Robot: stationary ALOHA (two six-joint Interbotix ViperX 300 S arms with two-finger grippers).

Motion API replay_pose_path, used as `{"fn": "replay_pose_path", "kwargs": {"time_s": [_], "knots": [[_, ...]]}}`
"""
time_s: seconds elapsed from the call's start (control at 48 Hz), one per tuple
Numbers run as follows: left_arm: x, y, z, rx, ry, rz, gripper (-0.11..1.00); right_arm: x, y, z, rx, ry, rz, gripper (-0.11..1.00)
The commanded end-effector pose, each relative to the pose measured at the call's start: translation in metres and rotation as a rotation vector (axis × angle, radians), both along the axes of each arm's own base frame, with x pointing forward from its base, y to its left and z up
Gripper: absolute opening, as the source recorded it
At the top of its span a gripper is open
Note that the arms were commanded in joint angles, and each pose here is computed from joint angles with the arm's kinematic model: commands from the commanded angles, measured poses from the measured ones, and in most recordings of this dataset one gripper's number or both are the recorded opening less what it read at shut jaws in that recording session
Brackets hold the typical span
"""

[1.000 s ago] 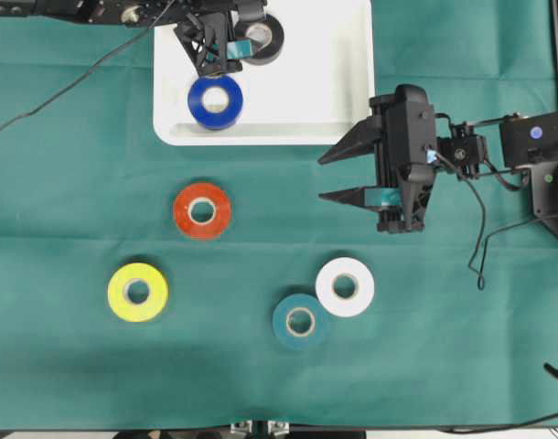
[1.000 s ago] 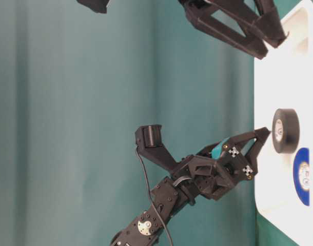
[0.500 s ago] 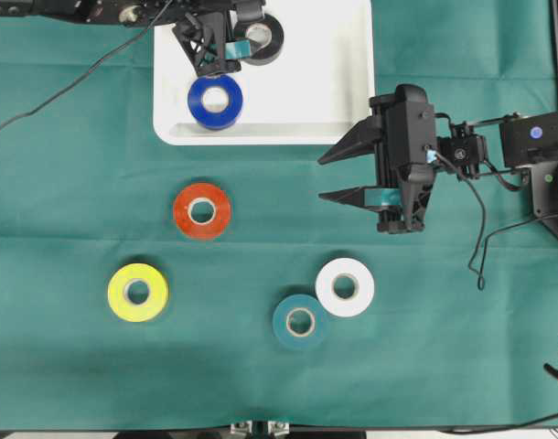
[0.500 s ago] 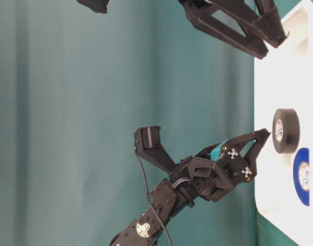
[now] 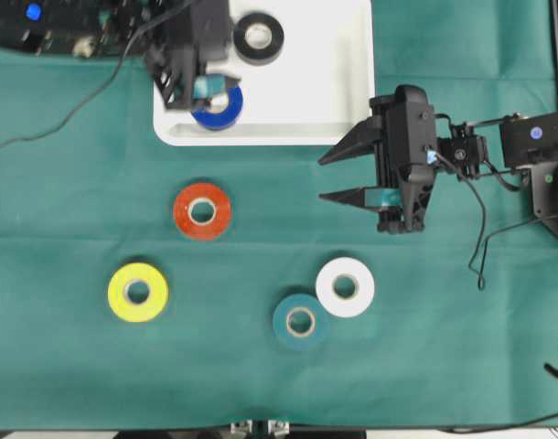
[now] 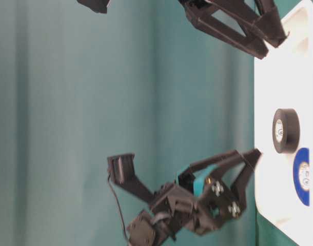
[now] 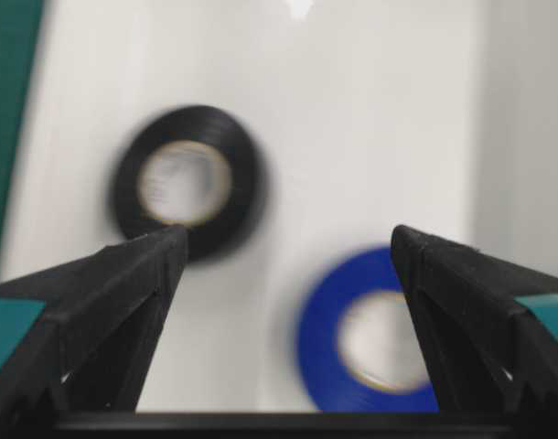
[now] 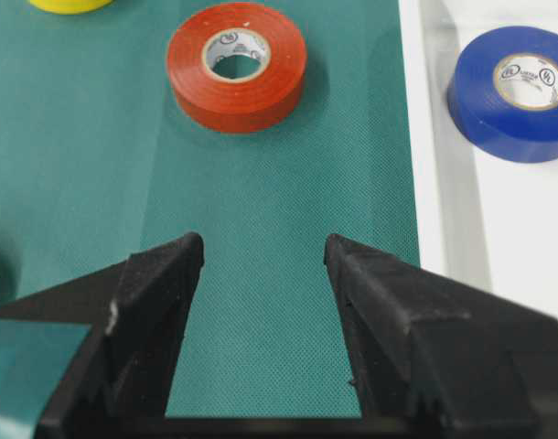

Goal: Put the tape alternately from left to right into the white case.
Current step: 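Withdraw the left gripper and hover it over the red roll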

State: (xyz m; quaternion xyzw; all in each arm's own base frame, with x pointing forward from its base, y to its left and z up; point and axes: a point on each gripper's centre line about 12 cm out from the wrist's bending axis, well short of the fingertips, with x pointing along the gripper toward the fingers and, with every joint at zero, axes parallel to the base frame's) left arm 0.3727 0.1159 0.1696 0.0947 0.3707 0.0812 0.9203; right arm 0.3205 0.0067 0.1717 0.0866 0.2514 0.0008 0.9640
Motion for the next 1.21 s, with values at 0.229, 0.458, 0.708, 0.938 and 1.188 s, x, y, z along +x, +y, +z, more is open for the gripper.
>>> {"fn": "replay_pose_path", "kwargs": {"time_s": [0.229,0.458,0.708,0.938,1.188], "knots": [[-0.017,-0.053,0.022,-0.007,-0.06,-0.11,0.66,0.004,0.001,0.007,0.0,-0.028,0.005,0.66],[-0.024,-0.081,0.021,-0.064,-0.066,-0.136,0.66,0.004,0.001,0.007,-0.001,-0.028,0.006,0.66],[-0.029,-0.105,0.012,-0.146,-0.047,-0.136,0.66,0.002,0.001,0.006,-0.001,-0.023,0.006,0.66],[-0.031,-0.116,0.011,-0.194,-0.043,-0.127,0.66,0.003,0.001,0.006,0.0,-0.023,0.005,0.66],[-0.032,-0.117,0.009,-0.196,-0.037,-0.127,0.66,0.003,0.001,0.007,0.0,-0.024,0.005,0.66]]}}
